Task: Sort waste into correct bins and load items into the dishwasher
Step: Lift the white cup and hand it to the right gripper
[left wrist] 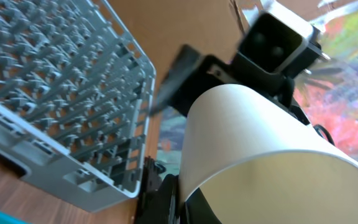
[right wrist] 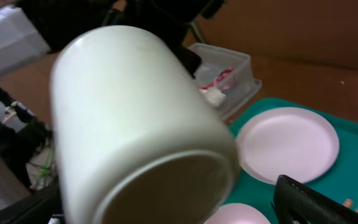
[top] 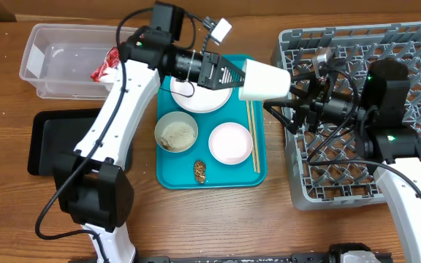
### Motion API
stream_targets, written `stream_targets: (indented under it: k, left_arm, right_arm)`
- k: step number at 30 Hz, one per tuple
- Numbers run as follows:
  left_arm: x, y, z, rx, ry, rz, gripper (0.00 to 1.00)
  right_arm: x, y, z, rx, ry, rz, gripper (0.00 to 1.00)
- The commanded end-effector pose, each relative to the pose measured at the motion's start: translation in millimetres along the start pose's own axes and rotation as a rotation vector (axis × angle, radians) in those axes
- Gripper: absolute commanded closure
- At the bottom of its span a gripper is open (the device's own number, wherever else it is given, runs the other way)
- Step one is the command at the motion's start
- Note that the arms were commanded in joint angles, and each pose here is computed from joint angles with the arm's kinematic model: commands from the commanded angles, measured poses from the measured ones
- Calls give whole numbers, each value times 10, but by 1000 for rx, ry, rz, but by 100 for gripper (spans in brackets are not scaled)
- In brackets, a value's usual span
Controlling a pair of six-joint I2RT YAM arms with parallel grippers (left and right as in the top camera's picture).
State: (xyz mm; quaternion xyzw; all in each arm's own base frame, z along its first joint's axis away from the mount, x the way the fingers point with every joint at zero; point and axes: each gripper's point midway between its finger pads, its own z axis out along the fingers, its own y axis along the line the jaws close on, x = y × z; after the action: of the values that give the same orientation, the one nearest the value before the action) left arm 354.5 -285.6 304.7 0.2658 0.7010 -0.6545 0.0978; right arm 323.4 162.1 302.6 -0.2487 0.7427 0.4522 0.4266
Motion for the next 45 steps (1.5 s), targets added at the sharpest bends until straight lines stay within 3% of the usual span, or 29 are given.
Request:
stream_targets:
  k: [1, 5, 12, 17, 21, 30, 45]
  left_arm:
    - [-30, -65, -24, 43, -3, 17, 96]
    - [-38, -57, -48, 40, -8, 14, 96]
    - [-16, -75, 5, 46, 4, 13, 96]
    - [0, -89, 45, 51, 13, 15, 96]
    - [2, -90, 50, 51, 14, 14, 96]
    - [7, -91, 51, 51, 15, 10, 96]
    - [13, -91, 53, 52, 16, 3, 96]
  right_arm:
    - [-93, -218, -21, 143, -20, 14, 0]
    - [-169, -170, -17, 117, -43, -22, 0]
    - [-311, 301, -30, -140, -77, -156, 0]
    - [-310, 442, -56, -220, -74, -186, 0]
    - [-292, 500, -69, -255, -68, -188, 2]
    - [-287, 517, -74, -266, -66, -189, 19]
    - [-333, 532, -80, -267, -81, -227, 16]
